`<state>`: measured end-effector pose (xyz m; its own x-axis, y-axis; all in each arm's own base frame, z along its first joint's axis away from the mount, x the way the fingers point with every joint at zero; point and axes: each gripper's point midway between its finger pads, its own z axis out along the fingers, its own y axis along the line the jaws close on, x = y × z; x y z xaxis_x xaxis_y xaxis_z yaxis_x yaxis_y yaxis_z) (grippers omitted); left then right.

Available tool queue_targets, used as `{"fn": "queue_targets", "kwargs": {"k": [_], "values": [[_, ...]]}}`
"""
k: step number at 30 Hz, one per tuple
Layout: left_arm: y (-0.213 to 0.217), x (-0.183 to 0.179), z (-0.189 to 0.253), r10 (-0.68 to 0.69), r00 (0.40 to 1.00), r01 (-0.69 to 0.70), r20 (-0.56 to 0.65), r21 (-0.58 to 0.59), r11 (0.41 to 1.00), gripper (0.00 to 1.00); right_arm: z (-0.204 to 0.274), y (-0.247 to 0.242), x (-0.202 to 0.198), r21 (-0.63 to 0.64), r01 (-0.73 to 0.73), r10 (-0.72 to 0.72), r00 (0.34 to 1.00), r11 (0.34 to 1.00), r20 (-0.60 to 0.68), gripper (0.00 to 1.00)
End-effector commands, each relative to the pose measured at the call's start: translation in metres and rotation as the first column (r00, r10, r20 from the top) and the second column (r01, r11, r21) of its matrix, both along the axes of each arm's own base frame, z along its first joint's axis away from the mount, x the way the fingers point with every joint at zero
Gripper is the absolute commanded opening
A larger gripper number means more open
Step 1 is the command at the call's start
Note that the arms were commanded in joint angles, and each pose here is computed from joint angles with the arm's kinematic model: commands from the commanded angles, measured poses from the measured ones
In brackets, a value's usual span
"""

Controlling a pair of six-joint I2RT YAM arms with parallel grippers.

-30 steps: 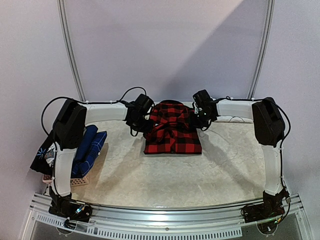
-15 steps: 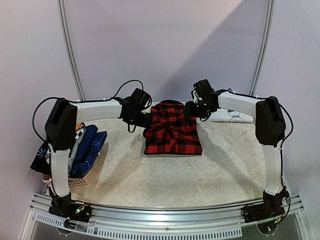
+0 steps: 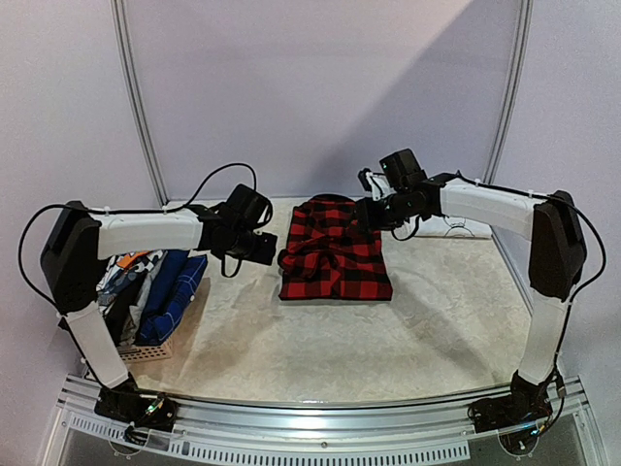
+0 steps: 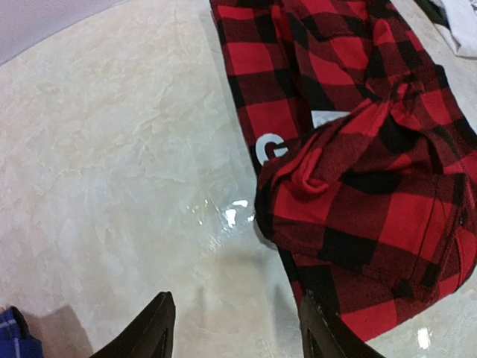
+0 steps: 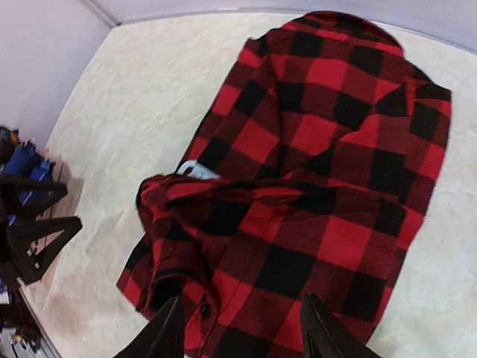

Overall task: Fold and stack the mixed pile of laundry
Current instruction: Fold the 2/3-rectangle-folded shirt at the center of the board, then smooth out the 2/3-rectangle-folded shirt at the center of the board.

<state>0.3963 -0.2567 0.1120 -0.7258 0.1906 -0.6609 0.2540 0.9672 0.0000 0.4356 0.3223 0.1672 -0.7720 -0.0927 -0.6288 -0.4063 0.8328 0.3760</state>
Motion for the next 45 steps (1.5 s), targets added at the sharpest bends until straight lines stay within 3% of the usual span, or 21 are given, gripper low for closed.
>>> {"fn": "queue_targets", "kwargs": {"k": [1, 6, 11, 20, 37, 45], "values": [[-0.016, -0.019, 0.001, -0.042, 0.999, 0.042, 0.011, -0.061, 0.997, 0.57, 0.012, 0.035, -0.044, 0.05, -0.205, 0.203, 0.978, 0.977, 0.039, 0.51], [-0.031, -0.035, -0.017, -0.099, 0.995, 0.096, -0.022, -0.098, 0.99, 0.54, -0.002, 0.05, -0.059, 0.038, -0.28, 0.279, 0.96, 0.959, 0.03, 0.4], [-0.038, -0.045, -0.03, -0.14, 0.989, 0.134, -0.047, -0.123, 0.983, 0.58, -0.017, 0.062, -0.061, 0.071, -0.301, 0.302, 0.953, 0.951, -0.007, 0.34], [-0.046, -0.059, -0.05, -0.195, 0.976, 0.176, -0.096, -0.176, 0.969, 0.58, -0.048, 0.081, -0.059, 0.102, -0.278, 0.287, 0.954, 0.955, -0.087, 0.33], [-0.055, -0.069, -0.073, -0.235, 0.961, 0.201, -0.147, -0.216, 0.955, 0.53, -0.075, 0.107, -0.062, 0.192, -0.257, 0.29, 0.941, 0.947, -0.172, 0.45], [-0.057, -0.071, -0.081, -0.244, 0.956, 0.205, -0.165, -0.221, 0.954, 0.4, -0.091, 0.115, -0.05, 0.186, -0.223, 0.259, 0.945, 0.957, -0.202, 0.26]]}}
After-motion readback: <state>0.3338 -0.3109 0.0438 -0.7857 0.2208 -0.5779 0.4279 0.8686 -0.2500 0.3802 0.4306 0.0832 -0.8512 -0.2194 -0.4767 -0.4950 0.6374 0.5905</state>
